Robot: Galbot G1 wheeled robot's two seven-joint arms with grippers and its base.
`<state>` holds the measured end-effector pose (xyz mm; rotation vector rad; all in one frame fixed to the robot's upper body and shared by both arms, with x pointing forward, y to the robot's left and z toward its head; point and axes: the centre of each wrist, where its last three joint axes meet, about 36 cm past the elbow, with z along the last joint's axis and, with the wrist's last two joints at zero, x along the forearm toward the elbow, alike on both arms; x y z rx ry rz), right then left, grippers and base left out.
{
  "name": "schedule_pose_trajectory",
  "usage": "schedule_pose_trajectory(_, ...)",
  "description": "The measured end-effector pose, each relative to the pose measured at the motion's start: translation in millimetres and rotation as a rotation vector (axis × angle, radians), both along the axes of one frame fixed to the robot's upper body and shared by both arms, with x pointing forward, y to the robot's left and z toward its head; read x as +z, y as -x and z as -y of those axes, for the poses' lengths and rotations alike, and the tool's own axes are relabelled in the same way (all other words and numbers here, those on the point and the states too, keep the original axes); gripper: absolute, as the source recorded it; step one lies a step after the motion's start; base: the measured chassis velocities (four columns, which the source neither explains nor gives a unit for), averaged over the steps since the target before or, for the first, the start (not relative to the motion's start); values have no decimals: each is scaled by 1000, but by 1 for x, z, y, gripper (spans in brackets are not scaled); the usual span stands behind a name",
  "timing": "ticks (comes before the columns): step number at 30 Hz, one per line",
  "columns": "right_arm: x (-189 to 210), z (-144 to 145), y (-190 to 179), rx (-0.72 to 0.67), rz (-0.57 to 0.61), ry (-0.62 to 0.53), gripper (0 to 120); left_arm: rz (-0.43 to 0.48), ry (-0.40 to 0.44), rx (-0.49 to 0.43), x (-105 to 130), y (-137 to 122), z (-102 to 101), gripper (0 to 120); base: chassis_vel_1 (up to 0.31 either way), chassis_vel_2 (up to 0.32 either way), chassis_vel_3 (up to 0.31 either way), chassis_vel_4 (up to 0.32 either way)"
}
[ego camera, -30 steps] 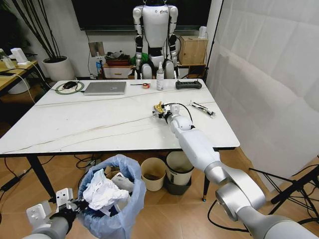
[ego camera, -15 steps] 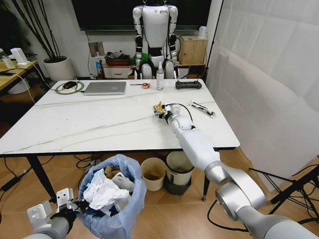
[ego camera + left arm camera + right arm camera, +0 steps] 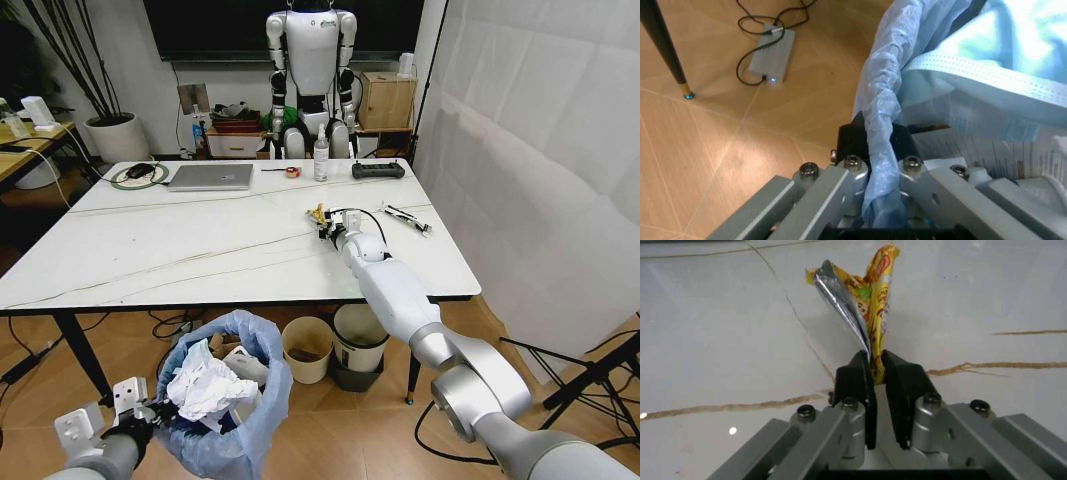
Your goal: Pick up the trash bin and place the trash from the table into it.
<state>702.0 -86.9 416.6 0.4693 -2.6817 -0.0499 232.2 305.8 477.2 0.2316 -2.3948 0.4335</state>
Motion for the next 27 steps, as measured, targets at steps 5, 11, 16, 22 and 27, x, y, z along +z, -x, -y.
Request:
schedule_pose_trajectory(5,2,5,3,9,3,-10,0,0,1,-1,0,0,0,0,0,0,0,0)
schedule_pose_trajectory(11,4,19,41,133,37,-47,0,1,4,-1,0,0,1,0,0,0,0,0)
schedule_pose_trajectory(16,30,8,105,365,97,-173,0,4,8,0,-1,-1,1,0,0,0,0,0)
schedule_pose_trajectory(22,64,9,166,593,148,-296,0,5,10,2,-2,-1,1,0,0,0,0,0)
schedule_pose_trajectory(27,76,18,218,735,138,-308,0,6,8,5,-1,-1,0,0,0,0,0,0)
